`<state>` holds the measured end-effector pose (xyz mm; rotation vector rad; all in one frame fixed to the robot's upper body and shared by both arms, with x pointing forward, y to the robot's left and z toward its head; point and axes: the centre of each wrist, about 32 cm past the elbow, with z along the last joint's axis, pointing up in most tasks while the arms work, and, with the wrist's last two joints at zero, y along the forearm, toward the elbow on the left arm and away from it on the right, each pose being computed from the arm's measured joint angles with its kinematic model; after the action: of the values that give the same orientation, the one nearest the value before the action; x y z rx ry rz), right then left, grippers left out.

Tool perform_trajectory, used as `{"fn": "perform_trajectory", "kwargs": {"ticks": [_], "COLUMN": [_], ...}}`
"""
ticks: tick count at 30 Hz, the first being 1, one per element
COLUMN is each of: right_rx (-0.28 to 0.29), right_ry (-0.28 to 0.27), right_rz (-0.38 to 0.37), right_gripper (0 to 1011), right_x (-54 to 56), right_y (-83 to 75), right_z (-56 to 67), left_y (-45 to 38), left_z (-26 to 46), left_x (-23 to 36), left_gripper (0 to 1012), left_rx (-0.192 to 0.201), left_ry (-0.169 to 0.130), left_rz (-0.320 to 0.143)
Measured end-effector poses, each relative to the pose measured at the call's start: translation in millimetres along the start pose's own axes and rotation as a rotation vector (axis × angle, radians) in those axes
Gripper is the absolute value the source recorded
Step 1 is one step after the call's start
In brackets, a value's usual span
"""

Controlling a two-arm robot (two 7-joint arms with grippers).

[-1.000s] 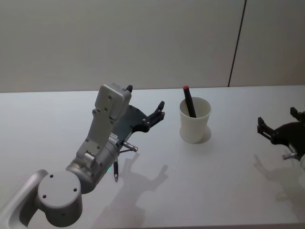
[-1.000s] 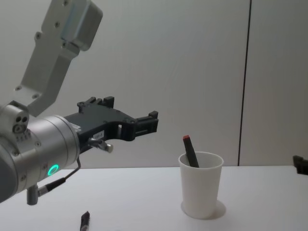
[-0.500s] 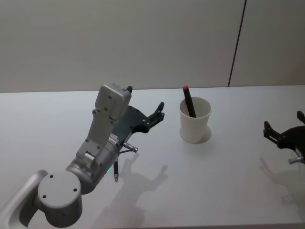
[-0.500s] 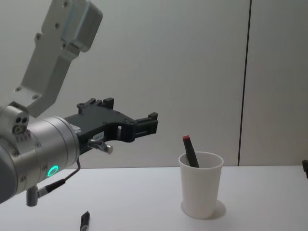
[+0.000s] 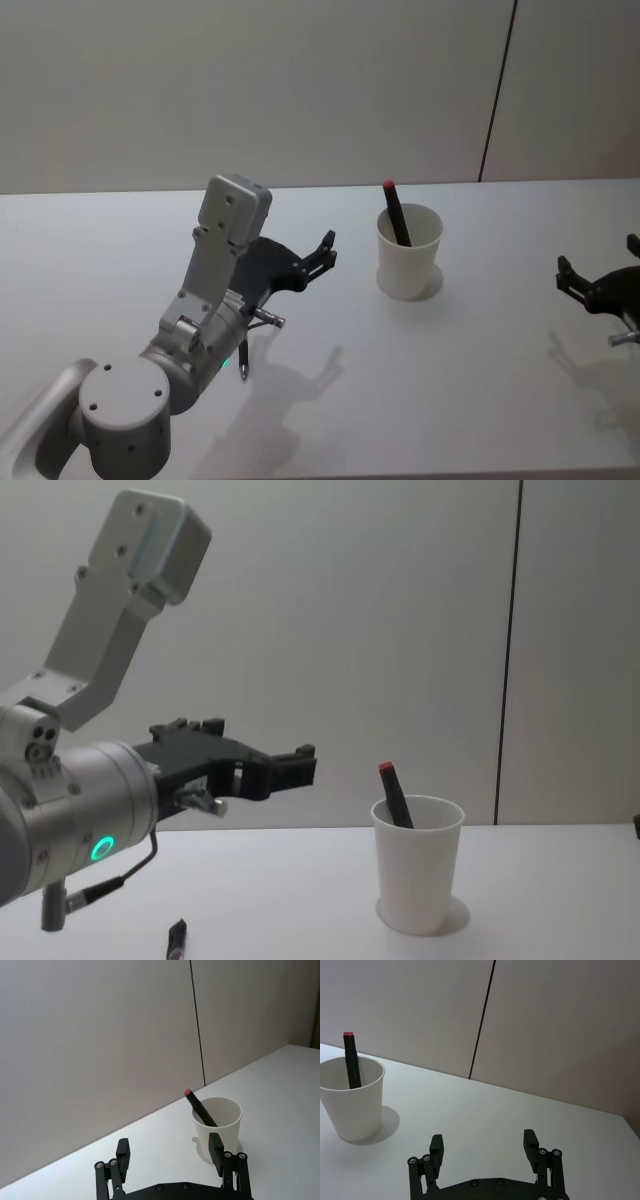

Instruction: Place the pen into the pen holder.

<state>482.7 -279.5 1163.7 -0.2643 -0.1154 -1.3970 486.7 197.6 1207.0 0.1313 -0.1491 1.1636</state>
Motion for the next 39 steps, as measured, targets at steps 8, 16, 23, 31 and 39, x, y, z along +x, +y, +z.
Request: {"fn": "perform_trajectory", "kwargs": {"ticks": [8, 16, 23, 31, 39], "right_rx": [-0.001, -0.002, -0.002, -0.002, -0.002], "right_ry": [-0.001, -0.002, -0.003, -0.003, -0.003], "right_rz": [-0.002, -0.002, -0.002, -0.002, -0.002], "right_gripper": [1001, 1001, 1001, 1001, 1001], "right_x": [0.3, 0.5, 0.6, 0.5, 0.5], "right_y": [-0.6, -0.9, -1.0, -1.1, -1.1], "right_z": [-0.2, -0.1, -0.2, -0.3, -0.3], "left_y": [2.5, 3.5, 3.9, 4.1, 3.7], "left_z": [1.2, -0.4, -4.7, -14.3, -26.3], "left_x": [-2.9, -5.2, -6.0, -6.9, -6.9], "left_gripper": [1000, 1000, 1000, 1000, 1000], "left_rx": [0.090, 0.162, 0.232, 0.323, 0.397], "left_ry": [0.051, 0.095, 0.131, 0.166, 0.191], "left_rz": [0.030, 0.053, 0.067, 0.082, 0.099]}}
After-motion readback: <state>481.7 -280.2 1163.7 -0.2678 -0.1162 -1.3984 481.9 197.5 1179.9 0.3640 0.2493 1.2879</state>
